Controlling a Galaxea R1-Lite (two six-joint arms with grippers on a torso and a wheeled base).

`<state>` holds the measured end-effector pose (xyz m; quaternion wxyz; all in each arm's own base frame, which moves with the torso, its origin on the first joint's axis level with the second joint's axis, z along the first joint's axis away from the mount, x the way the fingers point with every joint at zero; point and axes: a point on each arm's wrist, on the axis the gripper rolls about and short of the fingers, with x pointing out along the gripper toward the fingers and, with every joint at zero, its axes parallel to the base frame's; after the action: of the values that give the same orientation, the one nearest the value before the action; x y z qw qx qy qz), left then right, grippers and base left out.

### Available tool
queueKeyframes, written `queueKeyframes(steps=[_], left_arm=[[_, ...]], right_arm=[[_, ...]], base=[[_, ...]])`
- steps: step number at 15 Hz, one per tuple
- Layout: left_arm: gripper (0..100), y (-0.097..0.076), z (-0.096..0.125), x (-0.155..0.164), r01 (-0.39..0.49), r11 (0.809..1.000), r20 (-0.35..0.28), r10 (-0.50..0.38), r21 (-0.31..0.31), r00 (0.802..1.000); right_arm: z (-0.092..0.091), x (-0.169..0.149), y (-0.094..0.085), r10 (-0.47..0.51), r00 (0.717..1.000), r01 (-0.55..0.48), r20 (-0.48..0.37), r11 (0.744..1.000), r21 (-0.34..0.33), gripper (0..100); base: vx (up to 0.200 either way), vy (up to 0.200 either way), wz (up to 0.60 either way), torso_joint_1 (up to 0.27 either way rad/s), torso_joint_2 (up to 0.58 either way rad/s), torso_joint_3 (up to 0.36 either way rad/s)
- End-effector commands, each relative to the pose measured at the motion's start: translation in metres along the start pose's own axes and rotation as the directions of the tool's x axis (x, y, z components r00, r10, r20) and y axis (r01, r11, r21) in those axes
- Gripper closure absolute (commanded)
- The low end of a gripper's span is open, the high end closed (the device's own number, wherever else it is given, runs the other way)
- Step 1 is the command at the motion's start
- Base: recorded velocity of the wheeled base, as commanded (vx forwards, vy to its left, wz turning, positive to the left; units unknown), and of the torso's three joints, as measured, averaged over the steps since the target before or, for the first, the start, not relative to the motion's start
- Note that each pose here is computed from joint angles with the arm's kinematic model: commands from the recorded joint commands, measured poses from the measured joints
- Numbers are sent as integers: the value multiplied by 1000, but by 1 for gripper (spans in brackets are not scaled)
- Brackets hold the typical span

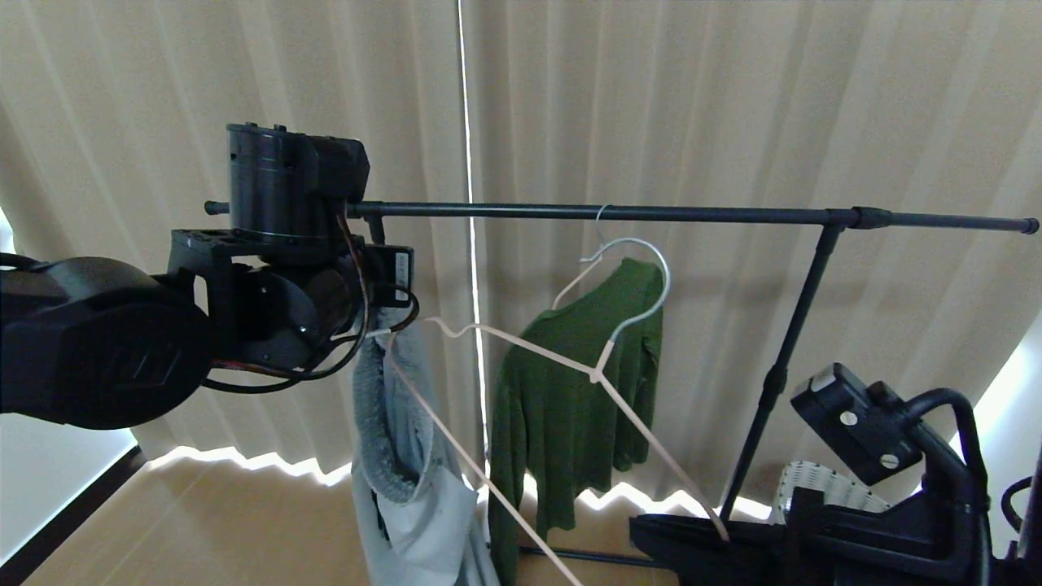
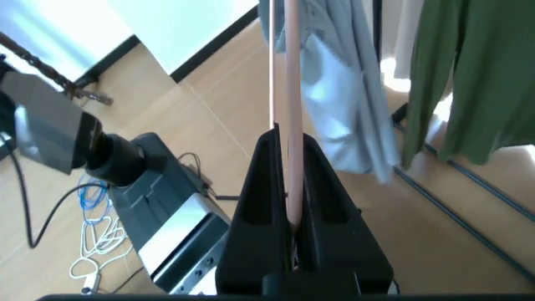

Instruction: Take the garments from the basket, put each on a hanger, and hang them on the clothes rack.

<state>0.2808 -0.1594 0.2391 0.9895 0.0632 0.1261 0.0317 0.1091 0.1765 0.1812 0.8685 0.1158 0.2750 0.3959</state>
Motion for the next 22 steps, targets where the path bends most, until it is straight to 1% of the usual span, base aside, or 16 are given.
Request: queueKeyframes(steps=[1,2,5,6,8,10,13,14,16,18,19,20,21,22], left_arm=[[100,2,1,1,-10,1000,0,10,3,1000],[100,6,0,4,-29,1000,-4,29,10,1000],[100,7,1,4,-45,999,-1,45,11,999],[100,5,1,2,-53,999,1,53,14,999],[100,1,1,-2,-46,999,4,46,18,999],[100,1,1,-2,-47,999,4,47,21,999],[100,4,-1,-1,-94,995,-1,95,44,996],[100,4,-1,-1,-96,994,0,96,52,995],[100,5,0,-2,-96,993,1,96,66,995],[100,-1,2,-7,-73,996,15,72,58,997],[100,-4,5,-14,-51,997,27,49,58,998],[100,-5,7,-20,-23,998,37,20,61,999],[100,-10,9,-26,15,997,46,-19,77,999],[100,-12,9,-29,29,996,49,-33,83,998]], right_arm=[[1,12,2,-7,1000,7,-19,1000,-2,100],[1,12,5,4,1000,-4,-21,1000,-8,100],[3,17,10,12,1000,-13,-20,1000,-14,100],[7,34,12,-14,1000,14,-25,1000,-4,100],[12,48,14,-54,998,55,-9,998,19,100],[20,59,11,-110,994,109,25,993,37,100],[27,76,8,-132,984,122,119,989,86,100],[27,82,6,-153,979,141,136,986,92,100],[28,88,7,-163,975,150,153,984,96,100],[27,91,6,-161,976,149,144,984,94,100],[20,95,3,-175,977,165,121,982,87,100],[16,93,1,-179,978,171,108,982,79,100],[12,91,0,-181,979,176,94,983,62,100],[11,91,0,-182,979,178,91,983,53,100]], base=[[0,0,0,0,0,0],[0,0,0,0,0,0],[0,0,0,0,0,0],[0,0,0,0,0,0],[0,0,0,0,0,0],[0,0,0,0,0,0],[0,0,0,0,0,0],[0,0,0,0,0,0],[0,0,0,0,0,0],[0,0,0,0,0,0],[0,0,0,0,0,0],[0,0,0,0,0,0],[0,0,0,0,0,0],[0,0,0,0,0,0]])
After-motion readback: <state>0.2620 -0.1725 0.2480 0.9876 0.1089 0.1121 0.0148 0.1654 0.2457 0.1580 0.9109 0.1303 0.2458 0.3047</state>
